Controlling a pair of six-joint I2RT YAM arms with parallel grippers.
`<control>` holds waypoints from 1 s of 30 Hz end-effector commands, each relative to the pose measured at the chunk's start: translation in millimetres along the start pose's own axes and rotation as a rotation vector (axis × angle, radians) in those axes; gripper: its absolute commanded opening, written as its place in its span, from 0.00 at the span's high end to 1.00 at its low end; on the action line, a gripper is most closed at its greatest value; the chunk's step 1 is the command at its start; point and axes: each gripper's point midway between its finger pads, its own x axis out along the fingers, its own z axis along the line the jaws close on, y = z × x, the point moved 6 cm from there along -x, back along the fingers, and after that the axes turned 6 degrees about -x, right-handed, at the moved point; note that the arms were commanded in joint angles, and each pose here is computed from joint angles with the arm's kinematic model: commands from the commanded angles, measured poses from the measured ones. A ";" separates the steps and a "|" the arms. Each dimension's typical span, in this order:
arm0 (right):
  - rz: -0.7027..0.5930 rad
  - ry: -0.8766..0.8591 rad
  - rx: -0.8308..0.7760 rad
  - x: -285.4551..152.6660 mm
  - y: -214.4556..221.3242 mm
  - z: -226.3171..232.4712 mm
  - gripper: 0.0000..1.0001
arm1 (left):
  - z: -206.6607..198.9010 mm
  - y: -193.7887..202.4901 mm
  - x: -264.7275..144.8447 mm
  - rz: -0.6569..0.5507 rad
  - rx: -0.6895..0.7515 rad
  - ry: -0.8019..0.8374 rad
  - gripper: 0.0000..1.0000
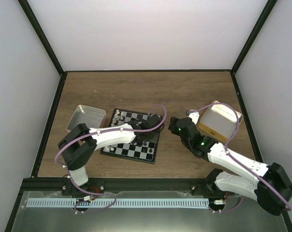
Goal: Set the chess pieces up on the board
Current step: Place the chess piece on the chessboard.
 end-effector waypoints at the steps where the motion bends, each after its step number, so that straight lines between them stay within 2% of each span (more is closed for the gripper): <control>1: -0.007 0.027 0.011 2.1 2.5 -7.3 0.27 | -1.9 -2.8 3.0 -0.011 0.020 -0.025 0.90; 30: -0.013 0.035 -0.001 1.3 0.7 -9.1 0.26 | -2.4 -19.2 20.3 -0.031 0.035 -0.076 0.89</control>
